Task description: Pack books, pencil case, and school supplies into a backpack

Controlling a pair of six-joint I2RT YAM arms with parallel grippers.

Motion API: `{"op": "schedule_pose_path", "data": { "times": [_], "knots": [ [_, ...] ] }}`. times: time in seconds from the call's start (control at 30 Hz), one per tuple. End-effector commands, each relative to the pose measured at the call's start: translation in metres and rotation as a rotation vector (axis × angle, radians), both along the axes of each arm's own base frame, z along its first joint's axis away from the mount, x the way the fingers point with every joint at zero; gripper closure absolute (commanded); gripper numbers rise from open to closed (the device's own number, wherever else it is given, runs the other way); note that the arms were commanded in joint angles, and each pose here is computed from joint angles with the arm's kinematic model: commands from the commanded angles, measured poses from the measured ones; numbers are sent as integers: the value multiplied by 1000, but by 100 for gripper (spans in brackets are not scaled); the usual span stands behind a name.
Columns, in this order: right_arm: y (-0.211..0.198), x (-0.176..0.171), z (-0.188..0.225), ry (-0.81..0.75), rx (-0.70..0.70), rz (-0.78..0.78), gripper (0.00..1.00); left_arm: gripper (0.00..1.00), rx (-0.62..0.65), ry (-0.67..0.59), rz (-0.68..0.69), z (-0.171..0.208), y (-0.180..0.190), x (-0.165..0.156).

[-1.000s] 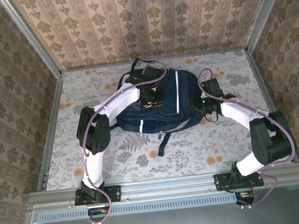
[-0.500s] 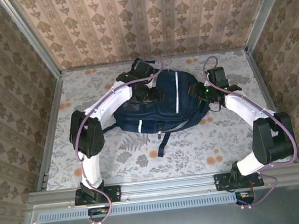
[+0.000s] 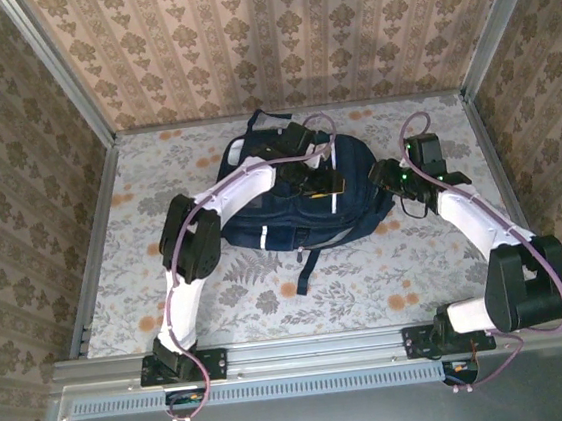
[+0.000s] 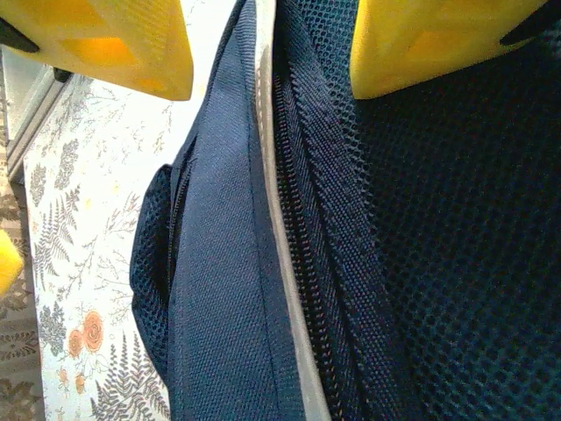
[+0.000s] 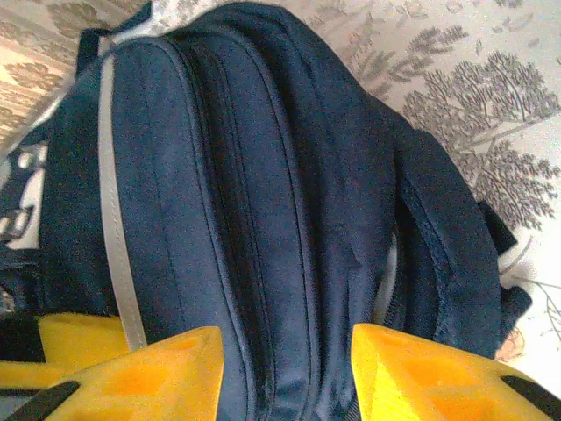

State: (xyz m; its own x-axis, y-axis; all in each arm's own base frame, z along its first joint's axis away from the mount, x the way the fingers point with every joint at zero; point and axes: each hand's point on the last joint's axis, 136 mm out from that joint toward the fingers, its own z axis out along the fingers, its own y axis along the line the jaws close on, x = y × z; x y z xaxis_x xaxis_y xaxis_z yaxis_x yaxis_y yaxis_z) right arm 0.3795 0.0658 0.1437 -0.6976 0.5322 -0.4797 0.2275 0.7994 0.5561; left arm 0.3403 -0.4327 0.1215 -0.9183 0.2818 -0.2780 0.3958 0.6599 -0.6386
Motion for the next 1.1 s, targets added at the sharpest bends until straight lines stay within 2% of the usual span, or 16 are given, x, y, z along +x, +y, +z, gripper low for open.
{"op": "schedule_pose_path", "data": {
  "times": [0.0,0.1,0.23,0.33,0.43,0.5,0.53,0.63,0.73,0.87,0.93,1.07],
  "knots": [
    [0,-5,-5,7,21,-8,56,54,-88,8,-24,16,-20,0],
    [1,-7,-8,10,28,-3,56,60,-101,11,-26,15,-28,-2],
    [0,-13,-10,11,27,-5,58,64,-70,-11,-9,14,-30,2],
    [-1,-17,-12,12,24,-9,58,65,-29,-29,-2,10,-31,5],
    [0,-20,-14,17,32,-7,59,65,48,-7,10,-8,-28,7],
    [3,-24,-10,12,37,2,60,68,105,2,28,-25,-21,11],
    [4,-26,-8,8,31,9,60,72,132,-1,34,-31,-17,13],
    [12,-41,-4,-7,-20,41,60,100,154,13,60,-39,-6,19],
    [28,-61,-3,-44,-74,113,59,100,42,36,170,-17,1,39],
    [78,-86,-4,-181,-167,317,57,100,-111,40,399,31,19,71],
    [101,-94,-12,-215,-176,396,56,100,-111,71,528,46,32,80],
    [143,-110,-19,-370,-234,548,54,100,-138,86,685,68,46,92]
  ]
}}
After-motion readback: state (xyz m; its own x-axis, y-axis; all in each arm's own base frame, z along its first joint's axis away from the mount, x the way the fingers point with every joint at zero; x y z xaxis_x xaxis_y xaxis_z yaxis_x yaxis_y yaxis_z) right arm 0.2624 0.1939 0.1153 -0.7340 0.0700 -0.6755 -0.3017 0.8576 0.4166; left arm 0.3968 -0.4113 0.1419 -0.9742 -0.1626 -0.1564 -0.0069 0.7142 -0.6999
